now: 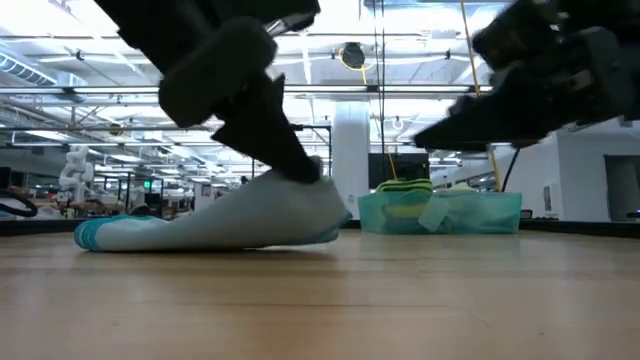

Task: Fold microfiber towels
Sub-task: Fold the blue microfiber cloth

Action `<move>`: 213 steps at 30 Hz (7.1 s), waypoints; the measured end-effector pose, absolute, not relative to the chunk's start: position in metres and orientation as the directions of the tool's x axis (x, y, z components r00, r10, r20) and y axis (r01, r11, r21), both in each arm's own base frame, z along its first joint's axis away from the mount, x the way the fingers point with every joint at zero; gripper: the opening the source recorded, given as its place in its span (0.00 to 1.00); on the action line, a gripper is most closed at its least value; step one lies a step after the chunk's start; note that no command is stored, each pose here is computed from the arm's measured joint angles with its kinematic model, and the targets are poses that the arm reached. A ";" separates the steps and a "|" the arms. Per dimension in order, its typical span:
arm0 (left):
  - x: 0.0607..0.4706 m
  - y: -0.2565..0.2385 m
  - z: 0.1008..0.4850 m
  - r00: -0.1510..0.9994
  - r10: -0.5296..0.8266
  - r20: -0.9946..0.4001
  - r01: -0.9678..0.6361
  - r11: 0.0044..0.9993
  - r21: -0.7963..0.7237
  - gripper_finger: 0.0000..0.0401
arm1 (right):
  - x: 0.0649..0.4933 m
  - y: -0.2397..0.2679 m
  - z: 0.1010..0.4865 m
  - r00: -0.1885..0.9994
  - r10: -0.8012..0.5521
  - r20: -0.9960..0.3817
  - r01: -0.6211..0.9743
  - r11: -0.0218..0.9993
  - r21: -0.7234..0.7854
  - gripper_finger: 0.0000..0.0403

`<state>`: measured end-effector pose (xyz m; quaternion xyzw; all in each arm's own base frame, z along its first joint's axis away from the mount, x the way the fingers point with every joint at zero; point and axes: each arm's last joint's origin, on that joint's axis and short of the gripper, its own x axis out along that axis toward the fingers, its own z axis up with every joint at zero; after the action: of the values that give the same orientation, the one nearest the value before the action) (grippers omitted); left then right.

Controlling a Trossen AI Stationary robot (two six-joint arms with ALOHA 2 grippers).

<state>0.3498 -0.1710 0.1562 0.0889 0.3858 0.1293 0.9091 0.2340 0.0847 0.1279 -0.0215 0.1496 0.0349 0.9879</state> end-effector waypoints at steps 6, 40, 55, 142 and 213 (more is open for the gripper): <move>0.344 -0.178 0.162 0.677 0.294 -0.675 -0.155 0.953 0.260 0.02 | 0.285 0.100 0.114 0.936 0.110 -0.335 -0.158 0.980 -0.119 0.53; 0.264 -0.256 0.168 0.769 0.414 -0.488 -0.289 0.905 0.312 0.01 | 0.365 0.124 0.113 0.907 0.303 -0.294 -0.358 0.920 -0.156 0.40; 0.256 -0.262 0.169 0.786 0.420 -0.455 -0.289 0.899 0.330 0.01 | 0.393 0.130 0.119 0.872 0.382 -0.307 -0.417 0.907 -0.057 0.42; 0.356 -0.178 0.169 0.776 0.271 -0.569 -0.311 0.950 0.028 0.03 | 0.280 0.098 0.158 0.779 0.367 -0.508 -0.267 0.928 0.262 0.03; 0.323 -0.141 0.165 0.860 0.266 -0.435 -0.255 0.963 0.084 0.50 | 0.306 0.102 0.089 0.871 -0.006 -0.491 0.060 0.994 0.094 0.07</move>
<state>0.3225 -0.1414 0.1652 0.0118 0.2274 0.1350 0.9643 0.3064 0.1022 0.0893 0.0531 0.2533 -0.0171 0.9658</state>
